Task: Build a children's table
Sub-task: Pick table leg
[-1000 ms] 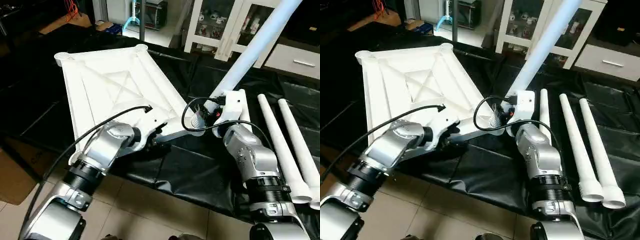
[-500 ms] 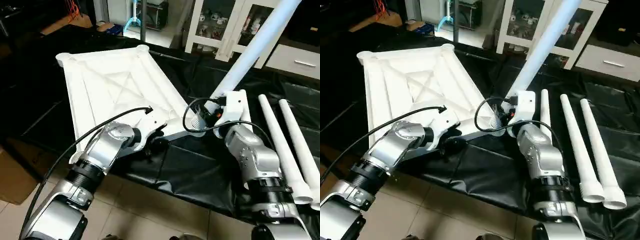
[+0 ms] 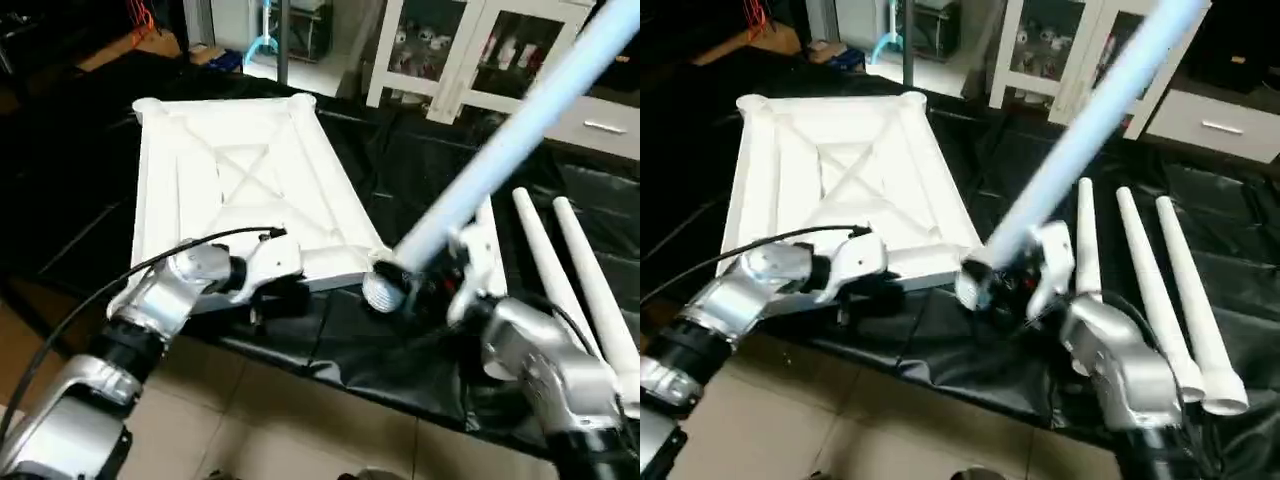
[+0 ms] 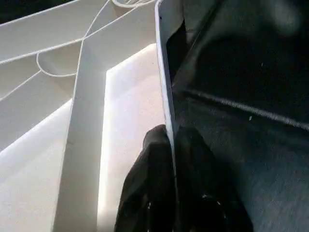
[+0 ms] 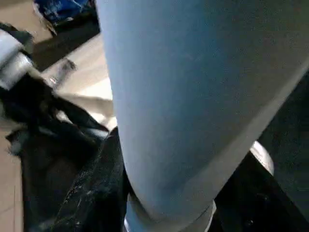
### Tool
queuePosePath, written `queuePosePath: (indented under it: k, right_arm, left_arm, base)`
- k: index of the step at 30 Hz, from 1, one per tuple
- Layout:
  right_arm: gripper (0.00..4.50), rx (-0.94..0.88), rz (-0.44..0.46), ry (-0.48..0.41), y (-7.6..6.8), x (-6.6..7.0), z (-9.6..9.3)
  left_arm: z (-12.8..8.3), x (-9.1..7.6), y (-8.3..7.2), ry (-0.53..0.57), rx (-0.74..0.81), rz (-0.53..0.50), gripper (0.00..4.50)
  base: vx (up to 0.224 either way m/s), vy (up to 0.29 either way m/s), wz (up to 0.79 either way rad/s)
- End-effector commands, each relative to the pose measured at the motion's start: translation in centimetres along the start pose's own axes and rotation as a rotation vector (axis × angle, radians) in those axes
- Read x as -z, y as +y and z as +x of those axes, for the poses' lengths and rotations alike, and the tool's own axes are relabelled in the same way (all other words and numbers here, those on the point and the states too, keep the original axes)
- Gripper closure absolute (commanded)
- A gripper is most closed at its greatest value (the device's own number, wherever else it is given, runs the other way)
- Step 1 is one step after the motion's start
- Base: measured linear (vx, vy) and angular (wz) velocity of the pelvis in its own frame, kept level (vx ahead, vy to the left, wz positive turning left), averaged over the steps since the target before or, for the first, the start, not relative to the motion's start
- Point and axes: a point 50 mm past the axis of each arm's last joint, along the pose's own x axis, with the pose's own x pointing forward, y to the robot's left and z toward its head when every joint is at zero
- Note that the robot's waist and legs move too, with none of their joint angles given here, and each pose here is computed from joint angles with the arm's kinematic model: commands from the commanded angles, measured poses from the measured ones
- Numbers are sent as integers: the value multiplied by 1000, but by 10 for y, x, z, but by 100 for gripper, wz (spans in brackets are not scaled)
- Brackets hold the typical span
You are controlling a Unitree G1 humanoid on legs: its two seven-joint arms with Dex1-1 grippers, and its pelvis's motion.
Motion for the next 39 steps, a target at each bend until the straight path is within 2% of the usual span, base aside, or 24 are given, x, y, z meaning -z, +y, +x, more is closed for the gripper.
queuePosePath:
  k: [1, 5, 6, 11, 14, 17, 18, 20, 23, 25, 28, 29, 30, 31, 33, 34, 35, 37, 38, 39]
  right_arm:
    - [264, 45, -11, -55, -9, -10, -5]
    - [264, 54, 3, -182, -9, -41, -7]
    - [264, 54, 3, -182, -9, -41, -7]
    - [264, 77, -17, -254, -5, -59, -10]
    - [264, 102, -27, -255, -4, -58, -11]
    - [264, 138, -27, -241, -4, -54, -12]
    - [264, 154, -22, -234, -5, -52, -12]
    - [264, 180, -20, -214, -6, -47, -12]
    - [264, 186, -17, -205, -4, -45, -12]
    - [264, 209, -16, -196, -4, -43, -10]
    - [264, 230, -39, -180, -4, -42, -9]
    - [264, 246, -69, -160, -2, -39, -9]
    - [264, 246, -69, -160, -2, -39, -9]
    - [264, 271, -102, -124, 1, -37, -7]
    - [264, 271, -102, -124, 1, -37, -7]
    - [264, 277, -121, -126, 5, -39, -6]
    - [264, 285, -140, -131, 7, -41, -6]
    - [264, 323, -167, -122, 6, -43, -5]
    - [264, 463, -231, -109, -1, -45, -5]
    - [264, 463, -231, -109, -1, -45, -5]
  left_arm:
    - [-2, 10, -2, 68, 37, 34, 442]
    - [-11, 14, -3, 42, 65, 82, 450]
    - [-11, 14, -3, 42, 65, 82, 450]
    - [-29, 20, -4, -7, 96, 161, 450]
    - [-38, 23, -1, -22, 95, 180, 450]
    - [-41, 20, 3, -58, 59, 196, 450]
    - [-42, 20, 5, -64, 54, 173, 450]
    - [-43, 17, 9, -64, 41, 178, 397]
    - [-45, 14, 15, -75, 11, 181, 381]
    - [-51, 7, 26, -114, -34, 164, 356]
    - [-55, 2, 34, -156, -91, 118, 341]
    - [-58, 1, 39, -188, -148, 41, 337]
    - [-58, 1, 39, -188, -148, 41, 337]
    - [-61, -2, 42, -267, -202, -105, 337]
    - [-61, -2, 42, -267, -202, -105, 337]
    - [-62, -3, 44, -322, -247, -207, 337]
    - [-63, -2, 45, -340, -277, -256, 337]
    - [-63, -1, 47, -354, -334, -295, 337]
    - [-63, 4, 54, -351, -531, -413, 337]
    - [-63, 4, 54, -351, -531, -413, 337]
  base:
    - [0, 0, 0]
    - [0, 0, 0]
    - [0, 0, 0]
    - [0, 0, 0]
    - [0, 0, 0]
    - [0, 0, 0]
    - [0, 0, 0]
    - [0, 0, 0]
    - [0, 0, 0]
    - [0, 0, 0]
    - [0, 0, 0]
    - [0, 0, 0]
    - [0, 0, 0]
    - [0, 0, 0]
    - [0, 0, 0]
    - [0, 0, 0]
    - [0, 0, 0]
    - [0, 0, 0]
    - [0, 0, 0]
    - [0, 0, 0]
